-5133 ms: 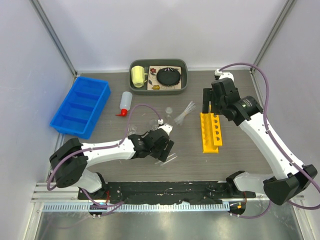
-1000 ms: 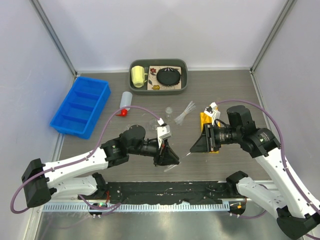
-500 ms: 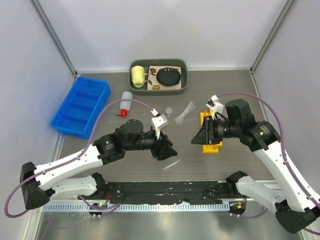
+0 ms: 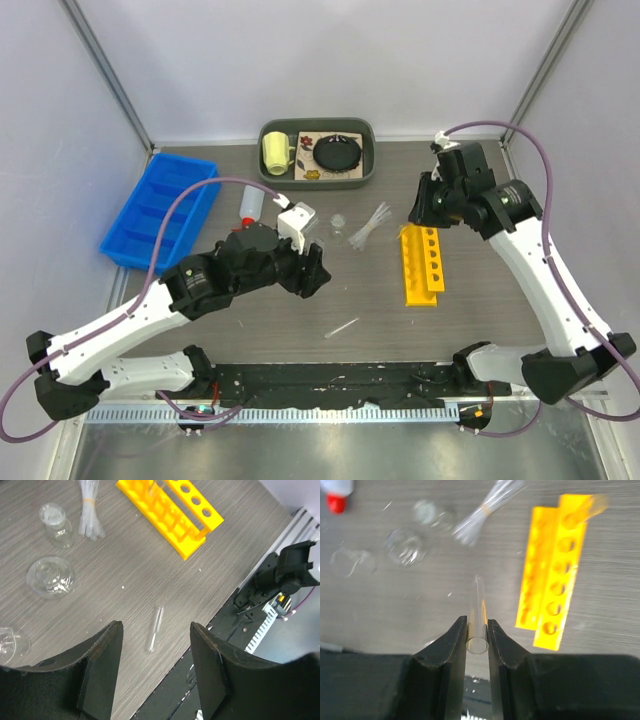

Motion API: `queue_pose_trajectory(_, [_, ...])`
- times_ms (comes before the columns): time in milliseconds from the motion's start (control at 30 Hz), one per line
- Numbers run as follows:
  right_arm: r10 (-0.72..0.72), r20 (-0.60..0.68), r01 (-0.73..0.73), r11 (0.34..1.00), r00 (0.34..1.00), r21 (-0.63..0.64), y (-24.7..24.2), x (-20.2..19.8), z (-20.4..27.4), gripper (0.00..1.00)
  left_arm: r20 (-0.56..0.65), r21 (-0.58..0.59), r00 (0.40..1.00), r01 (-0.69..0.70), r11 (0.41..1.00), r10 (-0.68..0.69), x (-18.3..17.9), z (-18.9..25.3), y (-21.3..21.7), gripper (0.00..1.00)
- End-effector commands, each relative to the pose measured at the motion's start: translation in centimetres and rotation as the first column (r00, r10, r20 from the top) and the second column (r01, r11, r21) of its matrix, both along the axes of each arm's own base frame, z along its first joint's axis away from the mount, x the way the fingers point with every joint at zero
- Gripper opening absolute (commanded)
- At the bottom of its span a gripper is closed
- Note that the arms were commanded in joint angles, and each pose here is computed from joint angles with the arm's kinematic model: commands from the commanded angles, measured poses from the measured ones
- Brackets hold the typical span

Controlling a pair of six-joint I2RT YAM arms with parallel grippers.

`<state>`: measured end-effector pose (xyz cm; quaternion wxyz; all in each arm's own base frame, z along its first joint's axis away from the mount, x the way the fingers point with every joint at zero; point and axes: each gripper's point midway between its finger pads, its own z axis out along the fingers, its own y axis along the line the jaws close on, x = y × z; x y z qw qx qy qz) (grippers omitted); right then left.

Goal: Organize the chemistry lab equipment

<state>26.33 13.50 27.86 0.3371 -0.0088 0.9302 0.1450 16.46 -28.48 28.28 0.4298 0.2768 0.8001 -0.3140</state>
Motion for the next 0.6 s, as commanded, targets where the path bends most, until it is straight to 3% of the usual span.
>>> queue_pose_trajectory(0, [-0.168, 0.04, 0.172, 0.974, 0.985, -0.145, -5.0, 3.1, 0.1, 0.15, -0.007, 0.033, 1.0, -0.028, 0.999, 0.028, -0.2, -0.8, 1.6, 0.6])
queue_pose_trajectory(133, [-0.264, 0.036, 0.266, 0.952, 0.964, -0.149, -8.1, 4.6, -0.2, 0.15, -0.029, 0.028, 0.999, -0.023, 0.999, 0.024, -0.7, -1.4, 1.7, 0.6])
queue_pose_trajectory(567, [-0.321, 0.003, 0.314, 0.926, 0.947, -0.208, -9.7, 6.0, -2.5, 0.15, -0.01, 0.043, 1.0, -0.004, 0.999, 0.004, -0.8, -1.9, 1.9, 0.61])
